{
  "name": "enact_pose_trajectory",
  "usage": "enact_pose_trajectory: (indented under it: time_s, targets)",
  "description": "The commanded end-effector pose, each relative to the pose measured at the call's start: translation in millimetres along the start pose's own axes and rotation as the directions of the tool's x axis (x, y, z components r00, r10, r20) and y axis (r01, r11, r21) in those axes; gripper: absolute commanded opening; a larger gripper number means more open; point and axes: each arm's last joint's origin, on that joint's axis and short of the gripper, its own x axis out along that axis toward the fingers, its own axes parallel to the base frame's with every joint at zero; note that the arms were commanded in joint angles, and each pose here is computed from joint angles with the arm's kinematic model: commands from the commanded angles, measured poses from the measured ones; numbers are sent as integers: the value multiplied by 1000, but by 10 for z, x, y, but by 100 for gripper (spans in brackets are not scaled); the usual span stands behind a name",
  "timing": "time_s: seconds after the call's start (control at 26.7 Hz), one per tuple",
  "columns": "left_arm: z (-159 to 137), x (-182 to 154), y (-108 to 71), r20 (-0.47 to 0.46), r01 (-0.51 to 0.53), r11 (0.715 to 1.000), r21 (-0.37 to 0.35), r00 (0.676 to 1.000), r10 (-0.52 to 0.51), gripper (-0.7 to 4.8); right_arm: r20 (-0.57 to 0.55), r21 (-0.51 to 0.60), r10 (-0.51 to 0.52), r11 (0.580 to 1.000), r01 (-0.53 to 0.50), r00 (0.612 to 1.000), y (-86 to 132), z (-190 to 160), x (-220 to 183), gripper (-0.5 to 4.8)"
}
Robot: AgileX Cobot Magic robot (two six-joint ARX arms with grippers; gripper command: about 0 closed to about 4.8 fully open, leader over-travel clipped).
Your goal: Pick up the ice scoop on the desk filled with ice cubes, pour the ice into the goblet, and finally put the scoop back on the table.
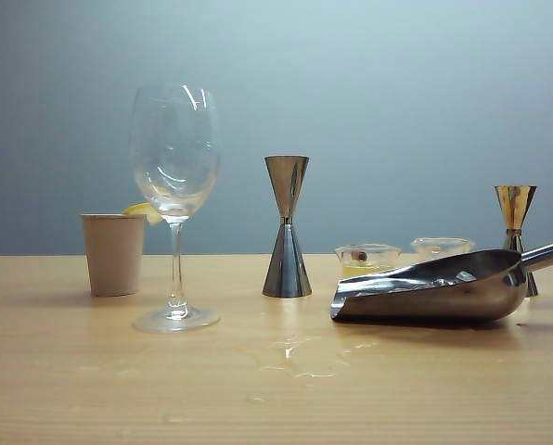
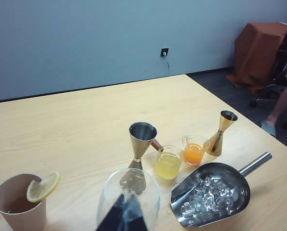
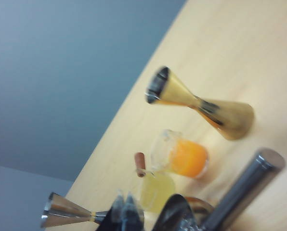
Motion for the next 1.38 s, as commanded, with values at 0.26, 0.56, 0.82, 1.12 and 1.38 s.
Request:
enact_pose_trajectory:
  time_s: [0.26,0.56,0.82,1.12,1.38]
  targets:
    - [28,-10,-7,19,9,1000,3,1000,-9,-6,-29,30,-75,997,76,997,-230,-86,31,71]
    - [27,-10,-7,18,9,1000,18,1000,-10,-6,-103,53,-62,996,67,993,-397,-44,270,296]
    - [25,-10,-12,15,26,997,74,1000,-28,-6,-131,104,-27,994,41,991,-500,-77,458,366]
    - [25,-10,-12,15,26,997,74,1000,-28,-6,-146,124,-54,990,72,988,-617,-124,559,365]
    - [25,-10,-12,14,26,997,74,1000,-27,-6,-138,121,-40,991,57,990,-673,-138,660,364]
